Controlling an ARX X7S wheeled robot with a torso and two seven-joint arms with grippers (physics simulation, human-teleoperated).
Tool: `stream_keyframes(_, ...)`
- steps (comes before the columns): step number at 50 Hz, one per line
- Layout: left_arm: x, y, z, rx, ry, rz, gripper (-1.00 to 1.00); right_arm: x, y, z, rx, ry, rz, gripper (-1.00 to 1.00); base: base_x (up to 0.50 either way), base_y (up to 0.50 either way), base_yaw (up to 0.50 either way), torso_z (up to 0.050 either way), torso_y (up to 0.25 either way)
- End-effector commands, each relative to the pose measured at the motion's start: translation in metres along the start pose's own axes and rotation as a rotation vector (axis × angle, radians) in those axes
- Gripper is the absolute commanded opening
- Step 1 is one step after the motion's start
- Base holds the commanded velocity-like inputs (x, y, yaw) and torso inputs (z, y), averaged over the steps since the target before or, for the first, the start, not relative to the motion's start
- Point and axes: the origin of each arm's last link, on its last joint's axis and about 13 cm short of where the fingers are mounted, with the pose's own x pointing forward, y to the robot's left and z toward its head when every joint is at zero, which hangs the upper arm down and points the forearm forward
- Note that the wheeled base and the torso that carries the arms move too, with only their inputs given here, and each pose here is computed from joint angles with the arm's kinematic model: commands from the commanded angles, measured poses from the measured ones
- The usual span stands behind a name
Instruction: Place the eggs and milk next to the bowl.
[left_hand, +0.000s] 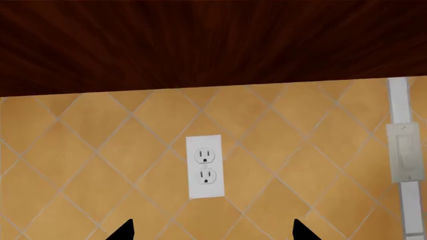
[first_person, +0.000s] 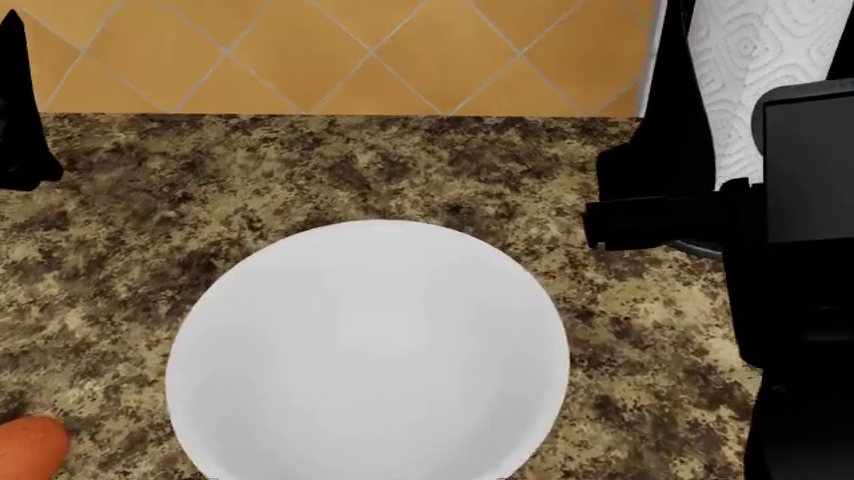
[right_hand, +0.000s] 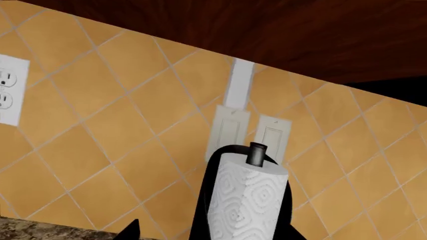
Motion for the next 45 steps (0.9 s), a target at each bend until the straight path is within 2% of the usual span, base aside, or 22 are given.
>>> stream_keyframes(1,-0.002,0.001,0.000,-0.005,-0.004,0.004,1.00,0.000,0.002,0.001,-0.006,0.000,0.008,1.00,0.36,0.00,0.00,0.000,0.000)
stream_keyframes(13,-0.003,0.002,-0.001,-0.006,-0.001,0.004,1.00,0.000,0.004,0.001,-0.013,0.001,0.022,1.00,0.08,0.00,0.00,0.000,0.001)
stream_keyframes(28,-0.007,0.005,0.002,0.012,0.074,0.026,1.00,-0.001,0.004,0.000,-0.009,0.015,0.028,1.00,0.00,0.00,0.00,0.000,0.000)
stream_keyframes(38,-0.013,0.014,0.013,0.036,0.186,0.025,1.00,-0.001,0.005,0.001,-0.011,0.023,0.042,1.00,0.00,0.00,0.00,0.000,0.000)
stream_keyframes(42,-0.019,0.018,0.015,0.062,0.272,0.013,1.00,-0.001,0.005,0.000,-0.011,0.026,0.044,1.00,0.00,0.00,0.00,0.000,0.000)
stream_keyframes(44,-0.022,0.020,0.018,0.043,0.319,-0.002,1.00,-0.001,0.004,0.000,-0.010,0.027,0.043,1.00,0.00,0.00,0.00,0.000,0.000)
stream_keyframes(45,-0.024,0.022,0.019,0.072,0.339,-0.001,1.00,-0.001,0.004,0.000,-0.010,0.026,0.044,1.00,0.00,0.00,0.00,0.000,0.000)
